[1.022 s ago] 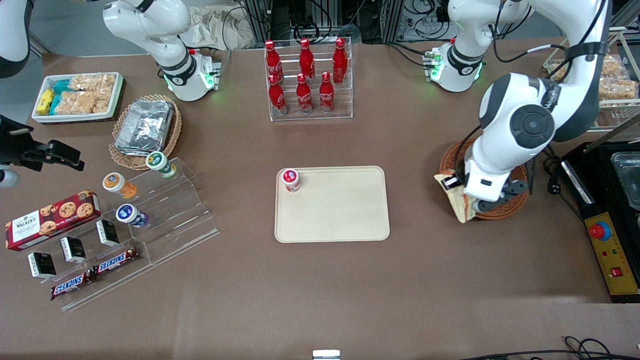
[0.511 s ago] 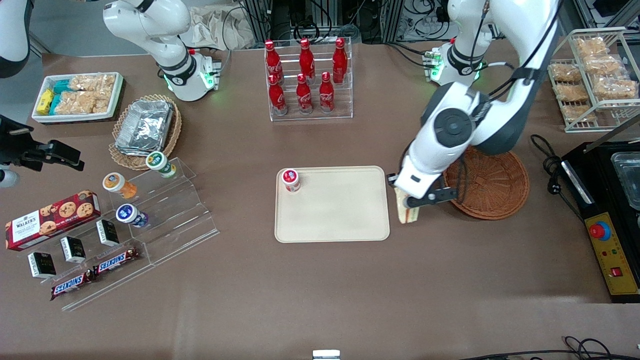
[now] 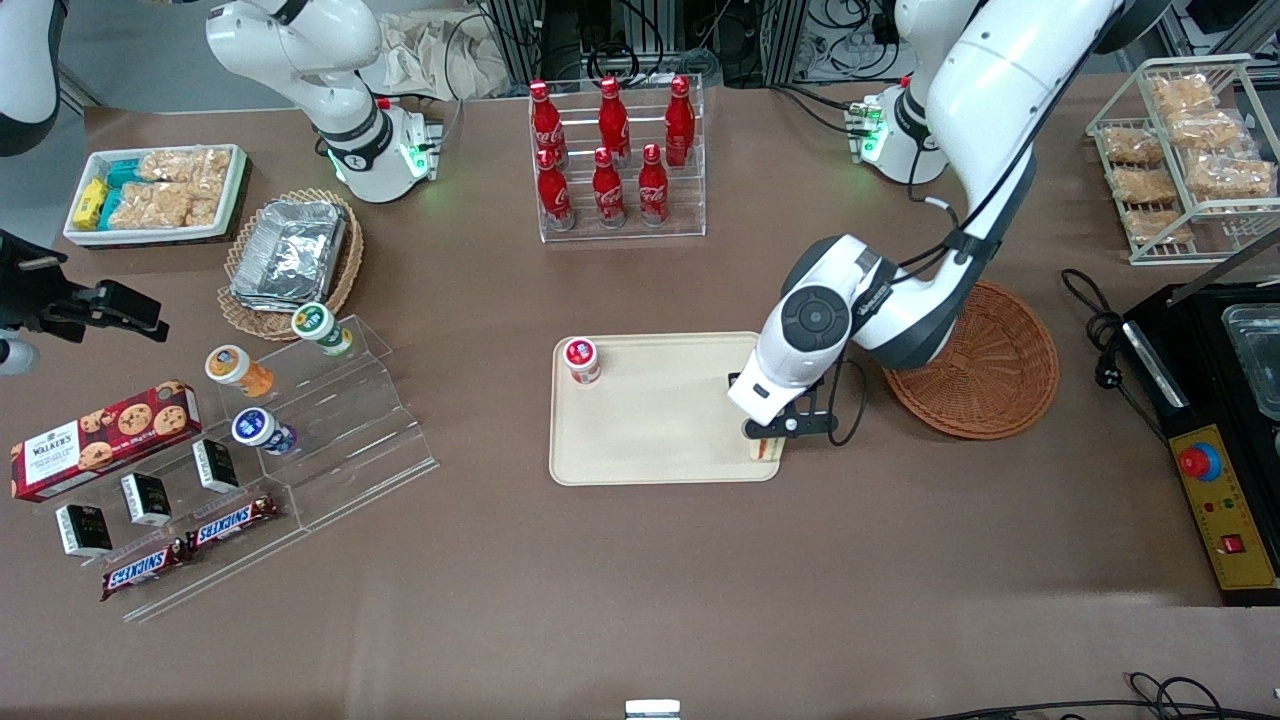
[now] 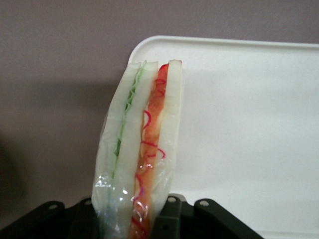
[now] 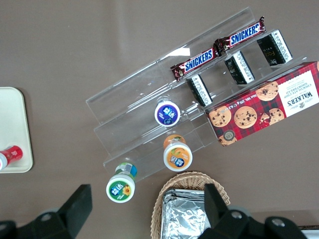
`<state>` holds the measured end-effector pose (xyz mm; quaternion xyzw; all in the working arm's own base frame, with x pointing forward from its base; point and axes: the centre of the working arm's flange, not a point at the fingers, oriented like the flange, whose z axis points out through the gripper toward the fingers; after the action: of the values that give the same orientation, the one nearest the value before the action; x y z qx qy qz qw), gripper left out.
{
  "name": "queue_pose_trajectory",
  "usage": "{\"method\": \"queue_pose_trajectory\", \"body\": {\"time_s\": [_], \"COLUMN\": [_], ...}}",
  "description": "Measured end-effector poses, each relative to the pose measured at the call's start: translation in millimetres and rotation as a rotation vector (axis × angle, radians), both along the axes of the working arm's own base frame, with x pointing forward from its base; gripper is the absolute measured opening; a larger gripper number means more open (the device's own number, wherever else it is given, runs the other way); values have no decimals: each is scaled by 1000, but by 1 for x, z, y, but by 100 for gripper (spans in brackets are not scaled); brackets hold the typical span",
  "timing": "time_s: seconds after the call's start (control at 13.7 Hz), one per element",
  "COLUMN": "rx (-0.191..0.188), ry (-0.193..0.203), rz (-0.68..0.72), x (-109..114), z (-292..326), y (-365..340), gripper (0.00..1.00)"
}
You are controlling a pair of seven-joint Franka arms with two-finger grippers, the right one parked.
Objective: Place sandwich from basket to tray
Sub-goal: 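Carry the held sandwich with the left gripper over the beige tray, then lower the sandwich onto the tray and open the left gripper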
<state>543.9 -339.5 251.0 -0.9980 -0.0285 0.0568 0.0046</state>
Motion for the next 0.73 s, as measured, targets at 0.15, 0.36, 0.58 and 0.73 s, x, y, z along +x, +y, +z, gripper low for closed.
{"method": "queue_pose_trajectory", "body": {"time_s": [0.15, 0.36, 0.58, 0.73], "rx": [16, 23, 26, 37], "ry": [0, -11, -15, -13], "rz": [-22, -61, -63, -47], "x": [0, -10, -17, -17], "z": [-17, -26, -30, -35], "y": [0, -17, -30, -28], "gripper": [34, 34, 36, 39]}}
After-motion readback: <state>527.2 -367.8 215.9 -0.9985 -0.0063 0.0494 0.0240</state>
